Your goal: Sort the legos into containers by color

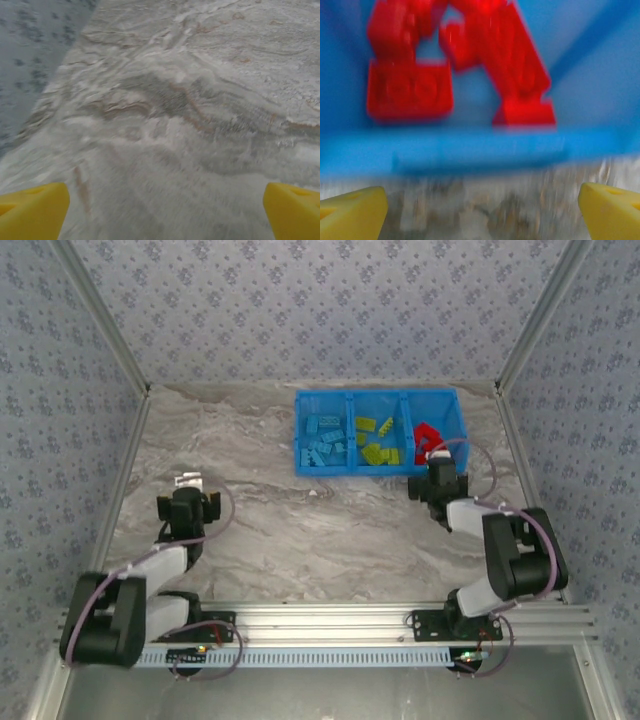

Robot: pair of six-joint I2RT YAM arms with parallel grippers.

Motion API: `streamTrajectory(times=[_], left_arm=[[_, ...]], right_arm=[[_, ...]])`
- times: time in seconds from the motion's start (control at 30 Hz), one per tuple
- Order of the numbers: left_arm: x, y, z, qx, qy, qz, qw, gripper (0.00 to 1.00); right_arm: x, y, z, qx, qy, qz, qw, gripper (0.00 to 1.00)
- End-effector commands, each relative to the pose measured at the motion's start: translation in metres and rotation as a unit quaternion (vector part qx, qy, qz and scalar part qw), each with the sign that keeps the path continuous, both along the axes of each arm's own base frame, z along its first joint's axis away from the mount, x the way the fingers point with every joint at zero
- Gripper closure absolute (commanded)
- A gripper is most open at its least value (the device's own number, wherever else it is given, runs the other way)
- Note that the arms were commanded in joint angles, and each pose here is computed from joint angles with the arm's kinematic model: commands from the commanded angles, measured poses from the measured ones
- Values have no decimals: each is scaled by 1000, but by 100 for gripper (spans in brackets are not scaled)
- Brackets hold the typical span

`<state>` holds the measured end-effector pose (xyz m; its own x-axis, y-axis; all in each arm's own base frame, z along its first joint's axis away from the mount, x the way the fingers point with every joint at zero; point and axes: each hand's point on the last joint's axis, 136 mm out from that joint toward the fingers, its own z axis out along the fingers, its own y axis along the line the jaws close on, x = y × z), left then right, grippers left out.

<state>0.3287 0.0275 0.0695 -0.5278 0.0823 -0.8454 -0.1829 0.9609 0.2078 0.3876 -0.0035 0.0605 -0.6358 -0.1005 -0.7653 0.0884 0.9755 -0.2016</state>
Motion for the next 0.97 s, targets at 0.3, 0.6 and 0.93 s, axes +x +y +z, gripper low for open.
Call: streamTrajectory(times=[0.3,0.6,0.93], left_arm=[[68,-12,19,-97,-77,-60,990,1],[69,-12,19,-96,-80,-60,990,1],[69,-12,19,-96,-80,-60,990,1]], right_arm=[[1,-19,22,73,-145,21,986,0],[-2,-30,26,47,-156,-22,986,0],[-4,-33,25,50,-156,-30,986,0]])
